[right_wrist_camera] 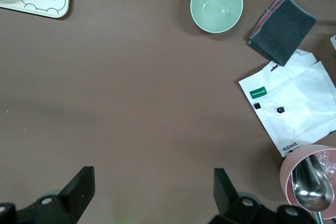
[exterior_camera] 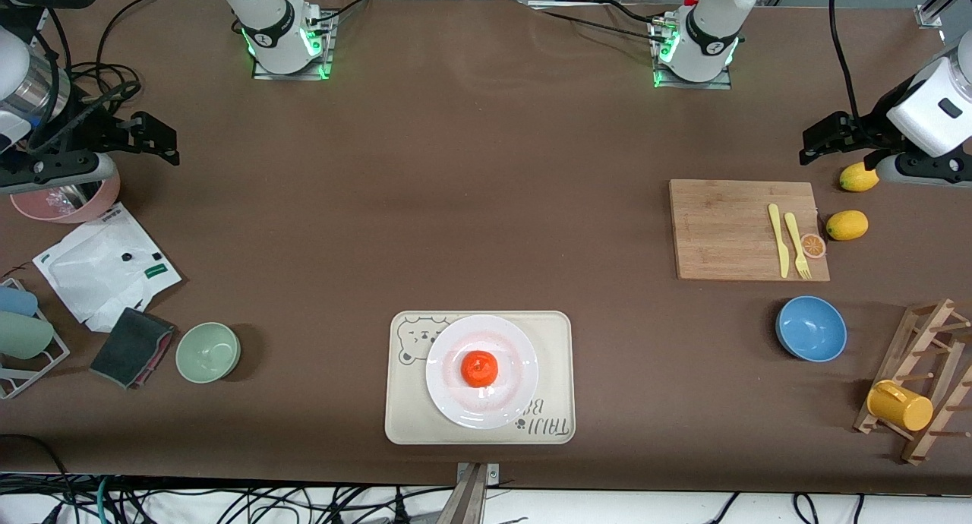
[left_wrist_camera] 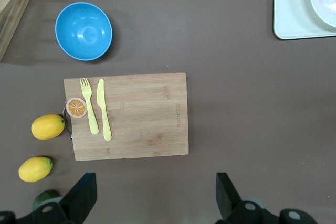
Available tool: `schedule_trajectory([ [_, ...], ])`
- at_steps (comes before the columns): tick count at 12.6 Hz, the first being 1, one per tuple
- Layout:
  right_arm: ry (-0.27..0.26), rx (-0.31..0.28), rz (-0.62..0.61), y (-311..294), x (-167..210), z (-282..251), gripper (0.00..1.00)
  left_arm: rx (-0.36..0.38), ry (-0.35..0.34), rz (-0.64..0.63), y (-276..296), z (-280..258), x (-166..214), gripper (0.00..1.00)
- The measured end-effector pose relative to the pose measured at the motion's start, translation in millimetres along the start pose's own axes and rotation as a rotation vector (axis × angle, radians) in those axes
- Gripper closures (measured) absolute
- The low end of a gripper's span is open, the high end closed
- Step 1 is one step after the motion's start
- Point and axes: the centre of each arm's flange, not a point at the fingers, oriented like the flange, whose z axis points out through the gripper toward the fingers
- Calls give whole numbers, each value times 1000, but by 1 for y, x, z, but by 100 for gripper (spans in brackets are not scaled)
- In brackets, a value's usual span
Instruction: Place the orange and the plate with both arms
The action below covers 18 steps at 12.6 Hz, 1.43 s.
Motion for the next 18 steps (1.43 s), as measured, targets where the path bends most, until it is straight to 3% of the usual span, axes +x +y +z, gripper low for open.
schedule_trajectory([
  [4, 23, -8, 3, 2, 0, -12, 0, 0, 0, 0, 0, 0, 0, 0],
  [18, 0, -8, 9, 5, 3, -4, 0, 0, 0, 0, 0, 0, 0, 0],
])
